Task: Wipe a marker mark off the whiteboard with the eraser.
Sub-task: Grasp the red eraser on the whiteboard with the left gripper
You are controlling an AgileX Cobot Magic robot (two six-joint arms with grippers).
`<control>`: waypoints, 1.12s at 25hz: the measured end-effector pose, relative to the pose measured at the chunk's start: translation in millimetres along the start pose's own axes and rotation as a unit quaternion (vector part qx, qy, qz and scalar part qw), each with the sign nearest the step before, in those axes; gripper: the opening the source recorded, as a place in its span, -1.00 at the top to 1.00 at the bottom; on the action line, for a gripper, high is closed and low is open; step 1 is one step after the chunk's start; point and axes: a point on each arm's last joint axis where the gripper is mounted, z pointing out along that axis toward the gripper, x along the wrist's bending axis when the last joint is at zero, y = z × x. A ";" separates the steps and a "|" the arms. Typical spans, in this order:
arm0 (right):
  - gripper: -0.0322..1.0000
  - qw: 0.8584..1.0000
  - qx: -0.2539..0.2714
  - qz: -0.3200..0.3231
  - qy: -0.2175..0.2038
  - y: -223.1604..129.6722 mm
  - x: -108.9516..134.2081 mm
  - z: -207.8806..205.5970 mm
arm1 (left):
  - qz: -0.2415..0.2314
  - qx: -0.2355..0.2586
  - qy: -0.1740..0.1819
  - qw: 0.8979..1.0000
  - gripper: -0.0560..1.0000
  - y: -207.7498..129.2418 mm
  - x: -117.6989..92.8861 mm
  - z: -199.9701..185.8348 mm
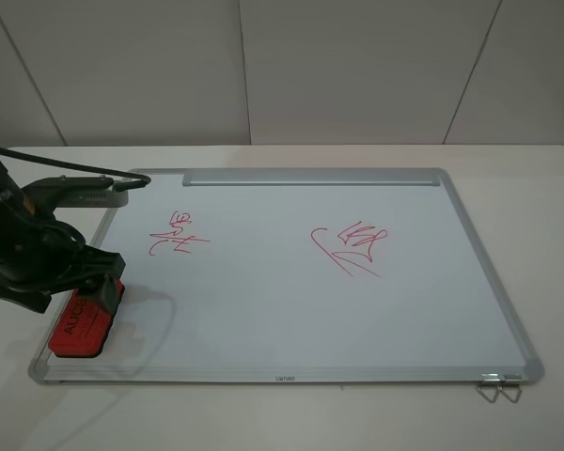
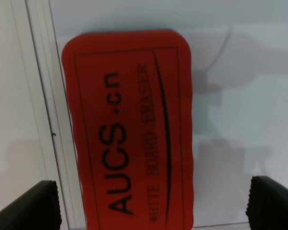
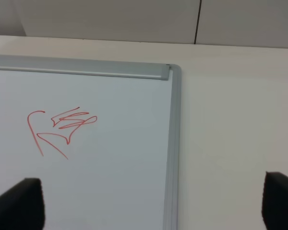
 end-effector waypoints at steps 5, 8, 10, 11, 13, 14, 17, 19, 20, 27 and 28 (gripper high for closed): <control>-0.66 1.000 0.000 0.000 0.000 0.0 0.0 0.0 | -0.009 -0.018 0.009 1.000 -0.57 3.4 1.6 0.1; -0.66 1.000 0.000 0.000 0.000 0.0 0.0 0.0 | -0.011 -0.030 0.005 0.999 -0.57 5.6 1.0 0.0; -0.66 1.000 0.000 0.000 0.000 0.0 0.0 0.0 | -0.011 -0.035 0.004 0.999 -0.57 6.5 0.8 -0.1; -0.66 1.000 0.000 0.000 0.000 0.0 0.0 0.0 | -0.011 -0.036 0.004 0.999 -0.57 6.6 0.8 -0.1; -0.66 1.000 0.000 0.000 0.000 0.0 0.0 0.0 | -0.011 -0.036 0.004 0.999 -0.57 6.7 0.8 -0.1; -0.66 1.000 0.000 0.000 0.000 0.0 0.0 0.0 | -0.008 -0.037 0.006 0.999 -0.57 6.8 1.0 -0.1; -0.66 1.000 0.000 0.000 0.000 0.0 0.0 0.0 | -0.003 -0.037 0.009 0.999 -0.57 6.9 1.6 -0.1; -0.66 1.000 0.000 0.000 0.000 0.0 0.0 0.0 | 0.006 -0.039 0.014 0.999 -0.57 7.2 2.5 -0.2; -0.66 1.000 0.002 0.000 0.000 0.3 0.0 0.6 | 0.011 -0.039 0.017 0.999 -0.57 7.4 3.0 -0.2; -0.66 0.999 0.040 0.000 0.001 5.7 -0.1 11.3 | 0.014 -0.059 0.014 0.998 -0.57 10.9 2.3 -0.6; -0.66 0.999 0.041 0.000 0.001 5.9 -0.1 11.8 | 0.014 -0.064 0.012 0.998 -0.57 11.8 2.0 -0.7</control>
